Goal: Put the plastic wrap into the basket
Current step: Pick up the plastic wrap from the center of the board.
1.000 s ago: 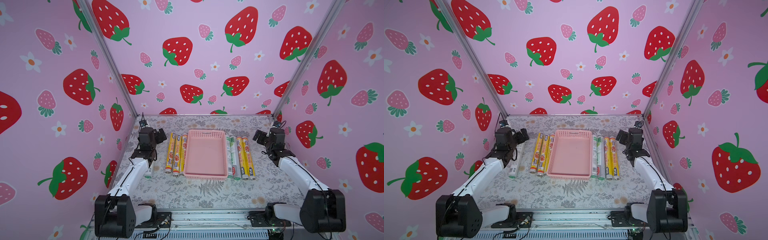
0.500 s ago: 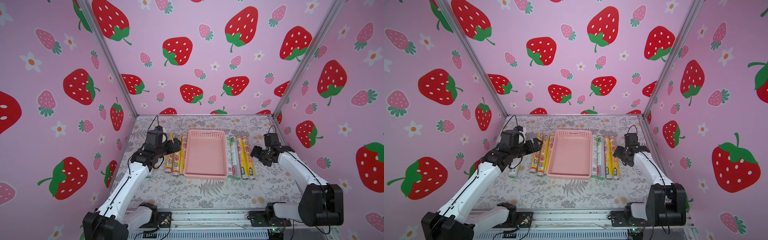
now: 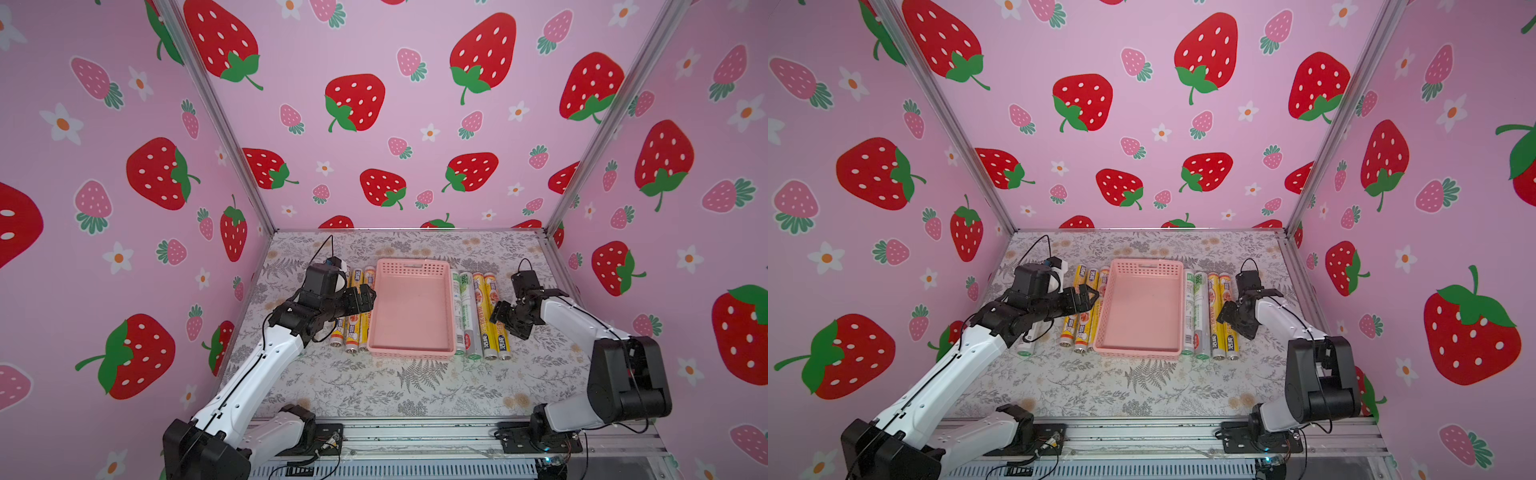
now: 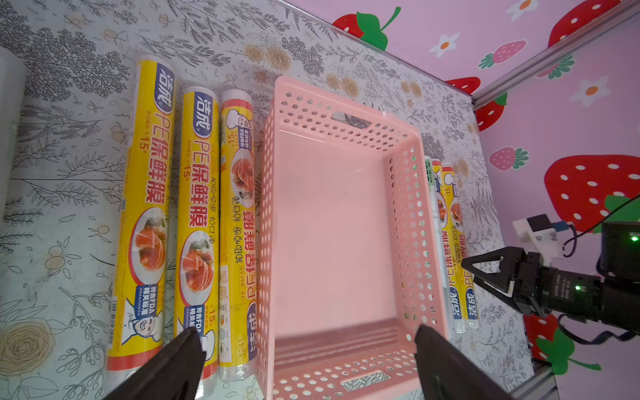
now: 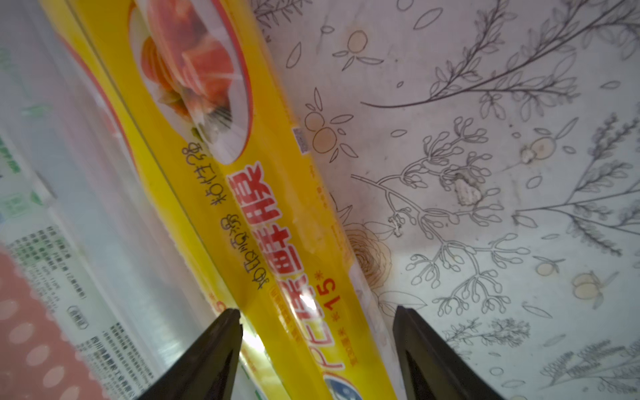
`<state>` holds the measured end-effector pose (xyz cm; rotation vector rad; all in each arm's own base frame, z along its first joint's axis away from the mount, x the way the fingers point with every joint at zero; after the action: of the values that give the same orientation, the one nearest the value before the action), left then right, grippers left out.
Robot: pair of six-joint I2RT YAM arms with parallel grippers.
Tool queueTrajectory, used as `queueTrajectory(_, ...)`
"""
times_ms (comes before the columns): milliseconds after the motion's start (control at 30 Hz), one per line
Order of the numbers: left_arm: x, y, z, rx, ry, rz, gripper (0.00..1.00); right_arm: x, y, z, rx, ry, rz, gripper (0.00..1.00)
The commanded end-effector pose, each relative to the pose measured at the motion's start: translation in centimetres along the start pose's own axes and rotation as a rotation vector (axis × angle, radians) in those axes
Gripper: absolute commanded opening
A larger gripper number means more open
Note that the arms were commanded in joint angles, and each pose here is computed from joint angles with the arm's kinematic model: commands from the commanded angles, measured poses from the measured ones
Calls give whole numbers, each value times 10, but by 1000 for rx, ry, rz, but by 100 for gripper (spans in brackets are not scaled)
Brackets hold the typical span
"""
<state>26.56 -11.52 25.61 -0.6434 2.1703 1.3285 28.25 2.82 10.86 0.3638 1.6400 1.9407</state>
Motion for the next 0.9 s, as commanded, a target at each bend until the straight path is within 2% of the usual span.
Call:
queueTrajectory(0,-7,9,-7,10,-10,-18,100,-3,-5,-5,52,-21,-12,73)
queueTrajectory(567,-5,4,-11,-9,-43,14,100,-19,-29,-12,125,-47,-7,68)
queueTrajectory(700,-6,7,-11,-42,-48,-8,100,-20,-31,-15,131,-52,-21,59)
queueTrajectory(867,-11,18,-21,-19,-57,-43,100,-21,-19,-17,126,-43,-79,44)
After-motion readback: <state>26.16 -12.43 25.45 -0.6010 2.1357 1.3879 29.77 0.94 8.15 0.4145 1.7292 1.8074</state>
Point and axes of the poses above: each gripper's point midway between its finger pads, its own y axis back along the fingers, its own z axis along the line the jaws close on, x = y × z, the point moved 6 cm from there along y, back along the fingers, and after that the axes turned 6 degrees about -y, right-handed, at the moved point
